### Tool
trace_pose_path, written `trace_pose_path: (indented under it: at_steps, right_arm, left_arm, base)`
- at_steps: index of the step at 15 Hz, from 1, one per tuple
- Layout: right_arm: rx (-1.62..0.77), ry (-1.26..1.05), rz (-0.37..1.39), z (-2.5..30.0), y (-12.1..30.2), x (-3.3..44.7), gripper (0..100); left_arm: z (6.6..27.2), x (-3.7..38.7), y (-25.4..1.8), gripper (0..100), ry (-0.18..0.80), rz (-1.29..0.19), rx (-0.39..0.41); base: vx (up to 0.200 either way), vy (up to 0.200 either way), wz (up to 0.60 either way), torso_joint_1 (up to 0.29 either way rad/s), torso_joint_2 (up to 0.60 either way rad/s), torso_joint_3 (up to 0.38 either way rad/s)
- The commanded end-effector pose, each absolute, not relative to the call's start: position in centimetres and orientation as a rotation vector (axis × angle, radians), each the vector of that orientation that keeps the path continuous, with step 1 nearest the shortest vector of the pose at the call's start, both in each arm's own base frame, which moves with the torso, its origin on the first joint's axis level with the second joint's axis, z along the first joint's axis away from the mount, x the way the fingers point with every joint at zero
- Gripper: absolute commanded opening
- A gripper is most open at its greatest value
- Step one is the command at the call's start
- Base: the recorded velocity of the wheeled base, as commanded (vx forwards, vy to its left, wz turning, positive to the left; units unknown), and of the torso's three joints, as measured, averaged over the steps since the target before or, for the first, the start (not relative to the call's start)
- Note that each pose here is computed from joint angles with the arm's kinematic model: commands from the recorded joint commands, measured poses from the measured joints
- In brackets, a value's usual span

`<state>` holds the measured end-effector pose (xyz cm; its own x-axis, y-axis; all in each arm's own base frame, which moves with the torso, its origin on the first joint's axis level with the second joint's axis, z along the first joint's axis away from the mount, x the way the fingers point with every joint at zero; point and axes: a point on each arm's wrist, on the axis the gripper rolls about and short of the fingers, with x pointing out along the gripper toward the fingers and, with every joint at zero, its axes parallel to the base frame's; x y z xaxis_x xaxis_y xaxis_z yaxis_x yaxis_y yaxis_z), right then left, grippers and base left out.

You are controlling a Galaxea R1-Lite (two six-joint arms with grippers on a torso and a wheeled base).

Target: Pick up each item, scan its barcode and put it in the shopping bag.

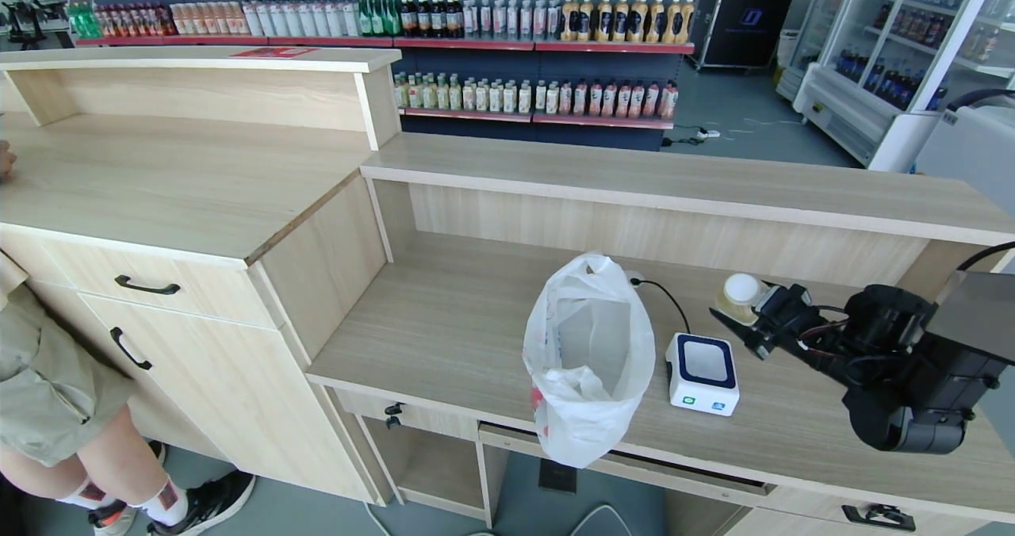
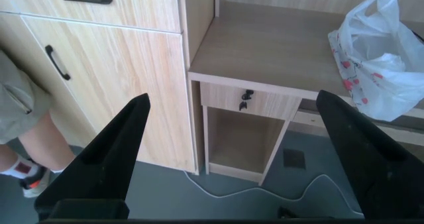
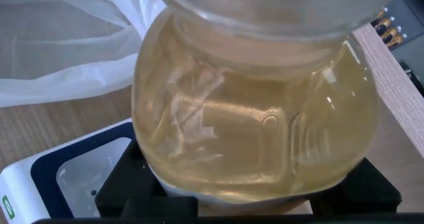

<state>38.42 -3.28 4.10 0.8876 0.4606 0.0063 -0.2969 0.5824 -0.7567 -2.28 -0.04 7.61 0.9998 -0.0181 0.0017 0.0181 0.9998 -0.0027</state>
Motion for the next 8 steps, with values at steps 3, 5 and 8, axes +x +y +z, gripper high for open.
trace_pose_path:
  at_steps: [3, 5, 8]
  right_arm:
    - [-0.834, -0.209, 0.473, 3.1, -2.4, 39.0, 0]
    - [-0.831, -0.207, 0.484, 2.8, -2.1, 39.0, 0]
    - [-0.824, -0.198, 0.505, 2.2, -1.5, 39.1, 0]
  left_arm:
    - [7.6, -2.3, 0.0, 100, -0.002, -0.018, -0.003]
    - [7.6, -2.3, 0.0, 100, -0.002, -0.018, -0.003]
    - [7.6, -2.3, 0.0, 100, -0.002, -0.018, -0.003]
  base:
    - [0.0, 0.0, 0.0, 0.0, 0.0, 0.0]
    - [0.0, 0.0, 0.0, 0.0, 0.0, 0.0]
    - [0.0, 0.0, 0.0, 0.0, 0.0, 0.0]
